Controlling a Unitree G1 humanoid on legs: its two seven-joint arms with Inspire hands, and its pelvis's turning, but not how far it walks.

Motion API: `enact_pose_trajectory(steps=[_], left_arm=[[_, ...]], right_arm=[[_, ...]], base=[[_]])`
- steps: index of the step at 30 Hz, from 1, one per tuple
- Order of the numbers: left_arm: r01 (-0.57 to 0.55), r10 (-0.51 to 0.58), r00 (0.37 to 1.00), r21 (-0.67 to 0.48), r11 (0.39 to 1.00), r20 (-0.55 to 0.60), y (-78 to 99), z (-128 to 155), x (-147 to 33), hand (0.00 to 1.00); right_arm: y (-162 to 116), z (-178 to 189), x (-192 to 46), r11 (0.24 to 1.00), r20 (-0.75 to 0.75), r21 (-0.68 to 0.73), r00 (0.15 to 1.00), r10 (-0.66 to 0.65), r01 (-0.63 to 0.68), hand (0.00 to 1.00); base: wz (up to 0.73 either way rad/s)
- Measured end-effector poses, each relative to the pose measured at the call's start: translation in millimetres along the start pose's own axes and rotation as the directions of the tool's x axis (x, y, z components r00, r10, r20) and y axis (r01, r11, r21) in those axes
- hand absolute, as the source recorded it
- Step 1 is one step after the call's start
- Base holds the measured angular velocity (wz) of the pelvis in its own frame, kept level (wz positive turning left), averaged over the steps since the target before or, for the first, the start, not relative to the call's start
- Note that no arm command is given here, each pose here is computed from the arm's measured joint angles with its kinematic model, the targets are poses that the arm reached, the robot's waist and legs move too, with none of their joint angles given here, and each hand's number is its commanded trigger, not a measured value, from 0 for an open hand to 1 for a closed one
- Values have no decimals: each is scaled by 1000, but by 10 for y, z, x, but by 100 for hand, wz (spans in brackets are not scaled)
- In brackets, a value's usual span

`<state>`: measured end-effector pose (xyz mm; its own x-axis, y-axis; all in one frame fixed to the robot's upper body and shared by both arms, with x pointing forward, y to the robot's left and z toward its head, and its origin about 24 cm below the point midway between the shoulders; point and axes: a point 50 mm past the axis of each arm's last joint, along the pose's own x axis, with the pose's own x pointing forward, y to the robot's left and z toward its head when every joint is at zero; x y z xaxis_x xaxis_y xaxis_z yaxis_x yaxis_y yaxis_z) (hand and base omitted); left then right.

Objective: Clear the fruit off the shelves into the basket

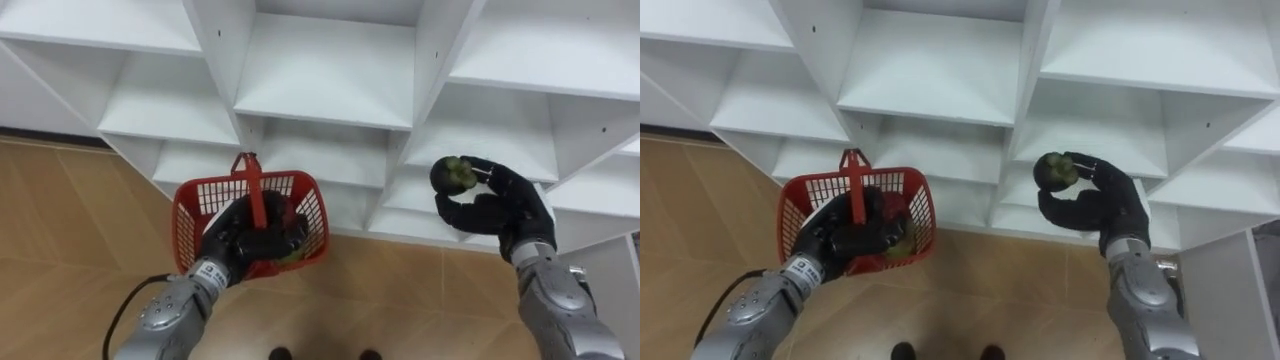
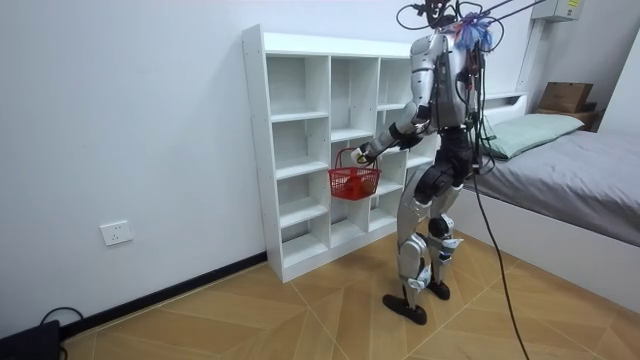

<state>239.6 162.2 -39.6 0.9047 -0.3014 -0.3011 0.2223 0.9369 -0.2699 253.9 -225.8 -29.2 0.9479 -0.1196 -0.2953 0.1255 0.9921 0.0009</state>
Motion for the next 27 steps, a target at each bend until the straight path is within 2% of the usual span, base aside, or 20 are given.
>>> enact_pose_trajectory(steps=[9,16,27], left_arm=[[-2,2,1000,17,1000,15,-8,7,-11,100],[16,-17,999,29,999,36,-58,56,5,100],[74,-74,995,1,997,70,-268,85,60,100]], right_arm=[[315,8,-26,988,30,-36,988,148,-147,100],[374,51,-27,973,45,-87,975,217,-212,100],[565,119,-58,947,78,-147,951,300,-286,100]], base=[[0],[0],[-1]])
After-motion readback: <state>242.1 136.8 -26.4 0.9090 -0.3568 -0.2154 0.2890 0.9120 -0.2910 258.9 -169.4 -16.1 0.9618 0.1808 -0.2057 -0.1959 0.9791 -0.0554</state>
